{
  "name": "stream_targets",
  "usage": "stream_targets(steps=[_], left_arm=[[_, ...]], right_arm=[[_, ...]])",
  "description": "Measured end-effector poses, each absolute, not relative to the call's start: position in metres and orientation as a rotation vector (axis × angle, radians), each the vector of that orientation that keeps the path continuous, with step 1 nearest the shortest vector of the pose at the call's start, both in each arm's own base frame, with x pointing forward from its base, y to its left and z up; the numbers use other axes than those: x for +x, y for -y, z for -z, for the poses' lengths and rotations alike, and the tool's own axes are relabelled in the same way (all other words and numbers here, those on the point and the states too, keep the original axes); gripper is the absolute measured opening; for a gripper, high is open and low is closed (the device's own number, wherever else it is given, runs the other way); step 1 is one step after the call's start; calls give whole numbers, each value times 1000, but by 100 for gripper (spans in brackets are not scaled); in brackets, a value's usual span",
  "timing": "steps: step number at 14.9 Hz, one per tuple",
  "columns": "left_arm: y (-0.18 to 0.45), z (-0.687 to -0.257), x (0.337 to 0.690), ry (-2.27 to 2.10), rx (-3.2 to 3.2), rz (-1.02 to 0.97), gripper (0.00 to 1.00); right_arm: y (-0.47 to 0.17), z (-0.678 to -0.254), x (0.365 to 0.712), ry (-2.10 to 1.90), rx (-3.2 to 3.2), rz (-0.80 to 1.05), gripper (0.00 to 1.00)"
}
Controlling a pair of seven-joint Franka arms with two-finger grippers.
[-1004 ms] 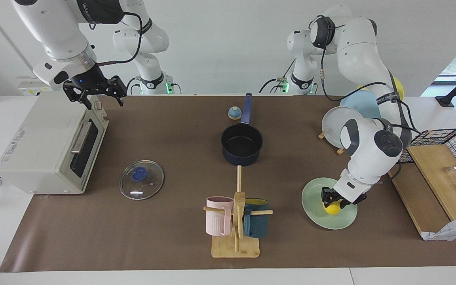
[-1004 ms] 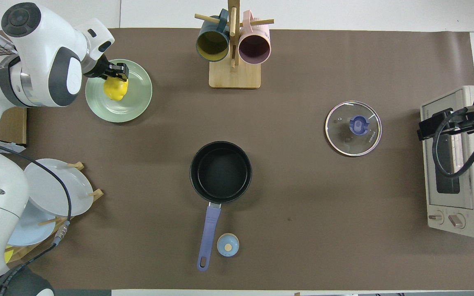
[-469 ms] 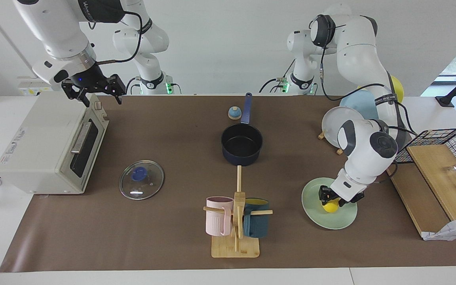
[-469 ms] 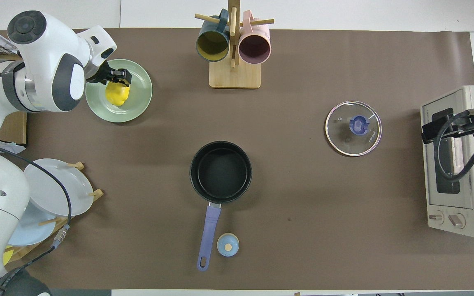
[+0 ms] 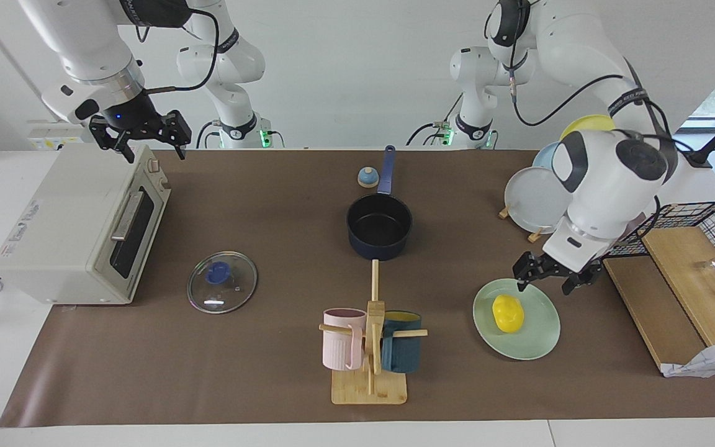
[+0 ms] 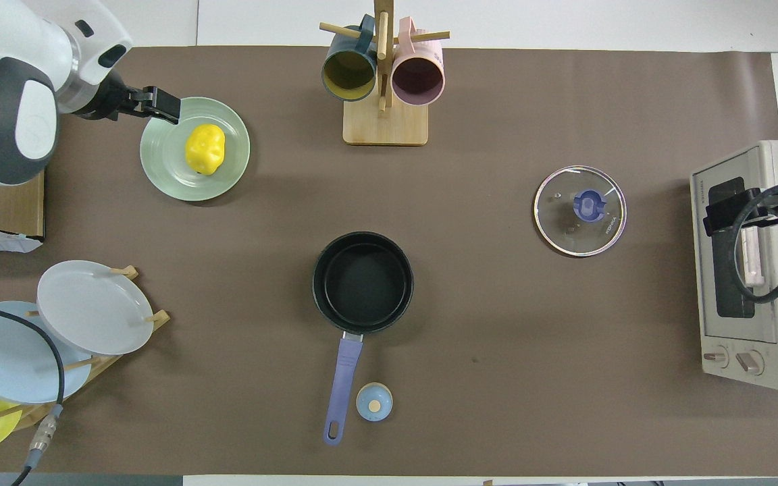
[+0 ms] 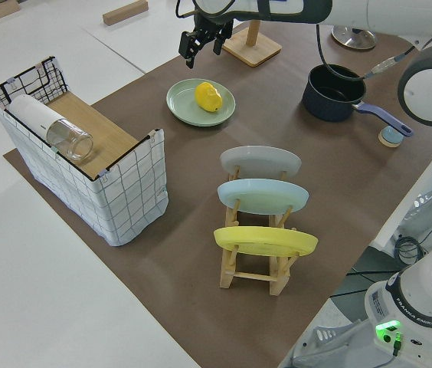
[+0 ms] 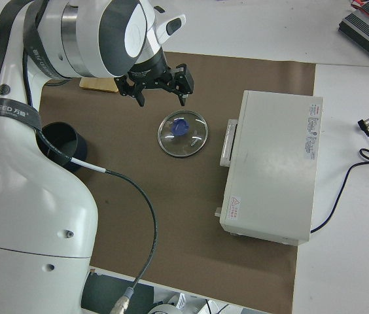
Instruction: Transfer potato from pot to plate
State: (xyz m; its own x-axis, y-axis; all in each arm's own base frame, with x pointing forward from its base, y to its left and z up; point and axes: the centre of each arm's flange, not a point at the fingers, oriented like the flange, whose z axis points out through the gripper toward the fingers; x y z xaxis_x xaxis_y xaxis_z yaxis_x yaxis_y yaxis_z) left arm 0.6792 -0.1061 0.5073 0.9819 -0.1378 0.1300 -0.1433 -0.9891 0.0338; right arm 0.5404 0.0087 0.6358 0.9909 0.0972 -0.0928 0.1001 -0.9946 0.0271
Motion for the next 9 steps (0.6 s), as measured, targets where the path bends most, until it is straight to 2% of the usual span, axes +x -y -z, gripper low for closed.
stream_targets(steps=[5, 9], left_arm=[[80, -630, 600, 137, 3097, -130, 100], [72, -664, 551, 132, 3107, 6, 100]], right_arm=[[-9, -636, 540, -154, 3103, 143, 100], [-9, -636, 540, -154, 3103, 143, 100]])
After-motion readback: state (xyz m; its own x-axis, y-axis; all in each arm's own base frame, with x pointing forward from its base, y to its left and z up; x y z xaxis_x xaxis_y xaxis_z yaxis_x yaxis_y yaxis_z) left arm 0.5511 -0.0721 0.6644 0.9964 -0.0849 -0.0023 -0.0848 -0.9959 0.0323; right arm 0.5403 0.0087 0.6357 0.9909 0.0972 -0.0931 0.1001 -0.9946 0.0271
